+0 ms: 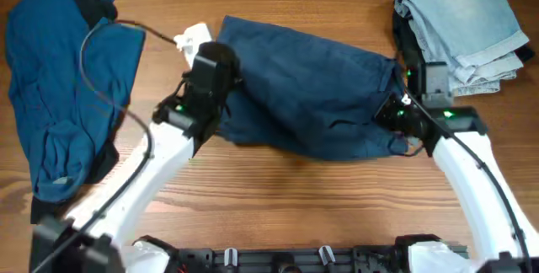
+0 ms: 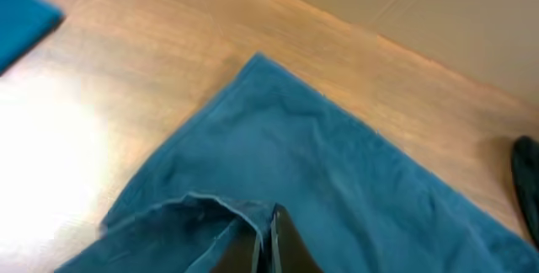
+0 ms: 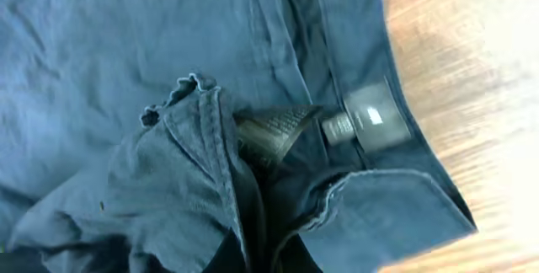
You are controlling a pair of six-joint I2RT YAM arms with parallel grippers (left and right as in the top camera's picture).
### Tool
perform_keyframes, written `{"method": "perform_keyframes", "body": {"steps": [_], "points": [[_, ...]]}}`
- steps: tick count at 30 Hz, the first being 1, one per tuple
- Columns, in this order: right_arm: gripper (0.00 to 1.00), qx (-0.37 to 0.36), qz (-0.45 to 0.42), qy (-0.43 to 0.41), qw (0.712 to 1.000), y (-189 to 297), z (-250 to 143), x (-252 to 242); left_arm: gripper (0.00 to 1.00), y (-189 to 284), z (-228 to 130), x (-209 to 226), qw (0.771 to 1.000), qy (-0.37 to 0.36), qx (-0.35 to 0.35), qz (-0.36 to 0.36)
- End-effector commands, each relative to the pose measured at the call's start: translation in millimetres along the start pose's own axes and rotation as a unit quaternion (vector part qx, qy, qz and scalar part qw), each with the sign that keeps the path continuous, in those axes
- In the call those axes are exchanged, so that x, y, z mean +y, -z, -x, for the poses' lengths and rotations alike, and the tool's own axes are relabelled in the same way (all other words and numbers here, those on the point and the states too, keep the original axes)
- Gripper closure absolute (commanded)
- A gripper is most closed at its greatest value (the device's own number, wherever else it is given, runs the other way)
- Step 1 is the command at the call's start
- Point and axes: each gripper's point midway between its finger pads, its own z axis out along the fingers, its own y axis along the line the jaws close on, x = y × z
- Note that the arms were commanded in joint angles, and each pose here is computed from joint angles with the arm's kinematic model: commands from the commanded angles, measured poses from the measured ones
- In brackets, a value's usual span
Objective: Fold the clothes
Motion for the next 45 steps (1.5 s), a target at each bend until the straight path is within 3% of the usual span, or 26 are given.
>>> {"method": "perform_keyframes", "body": {"steps": [1, 8, 22, 24, 25, 26, 27, 30, 35, 37, 41, 45], "points": [[0.96, -0.053, -0.013, -0.005, 0.998, -2.1, 27.8, -1.6, 0.96, -21.4, 31.5, 9.8, 0.998, -0.006, -0.058, 0.012], [0.95, -0.155, -0.006, -0.041, 0.987, 6.3, 84.9, -10.8, 0.96, -27.9, 85.5, 1.6, 0.986, 0.018, -0.162, -0.025], [0.96, -0.21, 0.012, -0.032, 0.977, -66.4, 133.9, 5.1, 0.96, -105.0, 33.5, 9.8, 0.992, 0.005, -0.127, -0.012], [0.96, -0.208, 0.01, -0.032, 0.978, -84.3, 134.9, 3.6, 0.89, -115.5, 27.0, 11.0, 0.992, 0.006, -0.128, -0.013], [0.86, -0.21, -0.003, -0.037, 0.977, -92.9, 135.8, -2.2, 0.62, -120.6, 24.0, 11.3, 0.992, 0.006, -0.129, -0.014], [0.35, -0.216, -0.013, -0.039, 0.976, -95.0, 137.6, -5.7, 0.18, -123.0, 22.7, 11.6, 0.991, 0.006, -0.13, -0.015], [0.01, -0.217, -0.014, -0.036, 0.975, -95.5, 138.3, -5.8, 0.0, -123.6, 22.2, 12.0, 0.991, 0.001, -0.129, -0.014], [0.0, -0.216, 0.012, 0.007, 0.976, -82.5, 139.2, 8.2, 0.0, -121.5, 23.2, 4.2, 0.991, -0.048, -0.122, -0.025], [0.0, -0.224, 0.123, 0.072, 0.964, -5.0, 133.0, 55.3, 0.0, -90.0, 24.5, -34.0, 0.99, -0.066, -0.049, -0.112], [0.01, -0.197, 0.153, 0.105, 0.963, 1.1, 117.6, 65.9, 0.0, -87.1, 3.7, -40.8, 0.987, -0.075, 0.001, -0.142], [0.03, -0.117, 0.161, 0.161, 0.967, -25.7, 78.9, 72.8, 0.01, -85.0, -38.5, -33.5, 0.979, -0.134, 0.076, -0.131], [0.07, -0.085, 0.169, 0.183, 0.965, -36.1, 59.0, 82.1, 0.2, -96.8, -62.3, -27.7, 0.971, -0.178, 0.101, -0.124]]}}
